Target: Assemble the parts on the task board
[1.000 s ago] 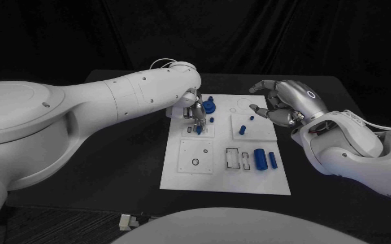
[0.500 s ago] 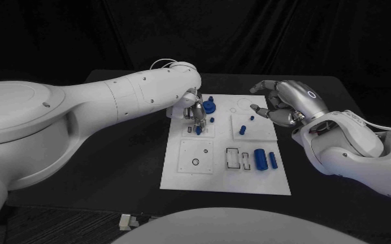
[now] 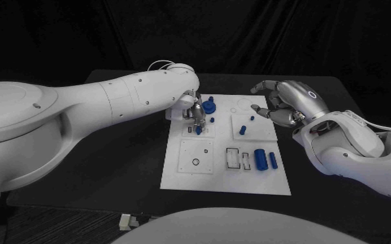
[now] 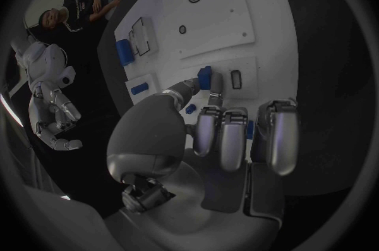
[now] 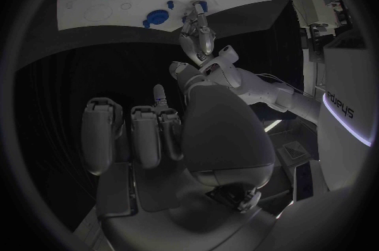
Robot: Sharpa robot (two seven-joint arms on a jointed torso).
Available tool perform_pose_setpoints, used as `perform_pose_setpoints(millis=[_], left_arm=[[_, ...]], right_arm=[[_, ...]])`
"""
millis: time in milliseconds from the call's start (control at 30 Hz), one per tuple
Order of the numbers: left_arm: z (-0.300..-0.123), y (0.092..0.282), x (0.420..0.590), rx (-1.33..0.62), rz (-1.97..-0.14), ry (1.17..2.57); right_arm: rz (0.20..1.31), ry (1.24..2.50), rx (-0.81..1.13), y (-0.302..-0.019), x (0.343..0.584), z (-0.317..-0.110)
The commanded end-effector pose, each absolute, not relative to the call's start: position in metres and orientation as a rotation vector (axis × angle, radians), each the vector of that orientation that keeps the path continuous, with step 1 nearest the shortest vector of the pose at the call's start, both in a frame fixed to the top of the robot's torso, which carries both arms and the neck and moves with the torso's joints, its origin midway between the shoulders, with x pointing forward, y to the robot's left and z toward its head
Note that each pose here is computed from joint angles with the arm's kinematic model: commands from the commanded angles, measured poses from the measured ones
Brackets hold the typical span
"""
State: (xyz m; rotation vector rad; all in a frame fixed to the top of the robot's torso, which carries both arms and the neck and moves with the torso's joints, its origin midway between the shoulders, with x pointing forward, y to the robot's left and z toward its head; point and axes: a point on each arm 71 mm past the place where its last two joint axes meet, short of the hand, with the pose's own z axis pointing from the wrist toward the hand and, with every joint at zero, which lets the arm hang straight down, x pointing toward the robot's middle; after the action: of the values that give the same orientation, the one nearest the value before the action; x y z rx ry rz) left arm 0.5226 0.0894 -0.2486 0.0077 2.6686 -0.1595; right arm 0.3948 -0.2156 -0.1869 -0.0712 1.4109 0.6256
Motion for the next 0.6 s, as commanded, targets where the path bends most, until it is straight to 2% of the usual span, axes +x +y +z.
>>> perform_pose_setpoints(millis=[33, 367, 600], left_arm=[[-0.247, 0.093, 0.522, -0.085, -0.152, 2.607], [-0.242, 0.108, 0.515, -0.171, -0.218, 2.530], [-0.240, 0.111, 0.508, -0.190, -0.245, 2.509]], right_arm=[[0.622, 1.412, -0.072, -0.217, 0.394, -0.188], [0.620, 1.414, -0.068, -0.218, 0.394, -0.191], [0.619, 1.419, -0.066, -0.219, 0.393, -0.195]])
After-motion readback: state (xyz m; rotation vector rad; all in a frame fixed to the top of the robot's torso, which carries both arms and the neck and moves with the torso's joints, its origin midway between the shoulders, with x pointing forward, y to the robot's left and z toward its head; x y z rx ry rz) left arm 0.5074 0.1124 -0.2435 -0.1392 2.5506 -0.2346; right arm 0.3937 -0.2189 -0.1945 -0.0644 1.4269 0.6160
